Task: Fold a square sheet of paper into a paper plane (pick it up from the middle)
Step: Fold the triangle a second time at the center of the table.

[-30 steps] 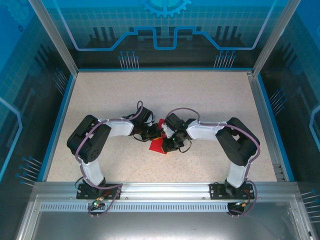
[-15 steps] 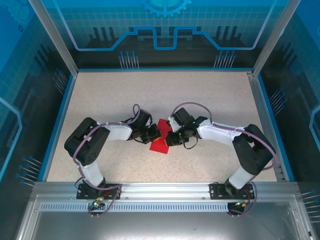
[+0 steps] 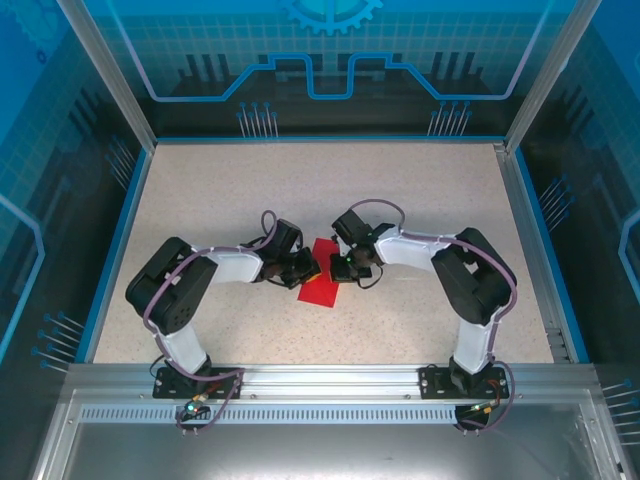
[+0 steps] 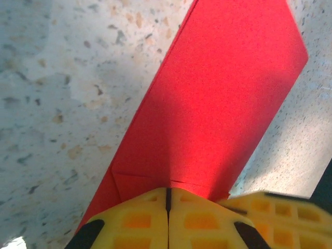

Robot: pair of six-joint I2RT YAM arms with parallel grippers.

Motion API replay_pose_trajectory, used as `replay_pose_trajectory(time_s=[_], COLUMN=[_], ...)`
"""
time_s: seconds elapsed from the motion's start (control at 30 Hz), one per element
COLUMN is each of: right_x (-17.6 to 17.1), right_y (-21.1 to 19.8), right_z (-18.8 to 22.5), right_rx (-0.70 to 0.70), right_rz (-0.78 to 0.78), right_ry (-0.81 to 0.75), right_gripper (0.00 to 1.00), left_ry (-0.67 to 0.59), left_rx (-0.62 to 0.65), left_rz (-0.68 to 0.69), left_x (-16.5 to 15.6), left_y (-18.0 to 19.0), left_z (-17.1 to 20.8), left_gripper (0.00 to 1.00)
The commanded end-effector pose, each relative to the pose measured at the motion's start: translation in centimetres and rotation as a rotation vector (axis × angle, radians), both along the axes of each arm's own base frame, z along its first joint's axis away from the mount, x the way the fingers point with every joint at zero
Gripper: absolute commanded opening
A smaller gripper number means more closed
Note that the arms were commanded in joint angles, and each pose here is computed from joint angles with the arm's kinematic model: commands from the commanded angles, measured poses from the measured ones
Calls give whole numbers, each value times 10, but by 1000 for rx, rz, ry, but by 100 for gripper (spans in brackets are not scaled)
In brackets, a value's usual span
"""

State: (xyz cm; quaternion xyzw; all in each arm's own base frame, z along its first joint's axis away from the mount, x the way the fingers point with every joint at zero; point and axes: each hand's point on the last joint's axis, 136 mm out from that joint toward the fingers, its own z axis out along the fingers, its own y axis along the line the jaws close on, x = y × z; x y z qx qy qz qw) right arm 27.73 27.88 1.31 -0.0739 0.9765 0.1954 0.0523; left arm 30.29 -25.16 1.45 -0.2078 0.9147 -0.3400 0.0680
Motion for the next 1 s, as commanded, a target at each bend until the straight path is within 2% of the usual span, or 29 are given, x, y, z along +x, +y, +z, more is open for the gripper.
replay_pose_trajectory(time_s=[0.0,0.23,0.43,0.67,0.97], right_x=[9,25,30,14,-16], right_y=[-13,2,14,20,29], right_z=[-12,-19,12,44,38], right_rx=[-79,-48,51,170,189], right_rz=[-46,25,122,106,109], right_ry=[22,5,-67,-86,-39], right_gripper=[6,6,6,7,7], left_ry=[18,-39,-73,-54,-78], left_rx=[28,5,42,94,106], left_rz=[-34,-87,-106,-136,-124], left_x=[-13,-7,4,7,6], left_y=[8,0,1,3,14], left_z=[-1,21,26,20,21], left_gripper=[7,7,8,7,7])
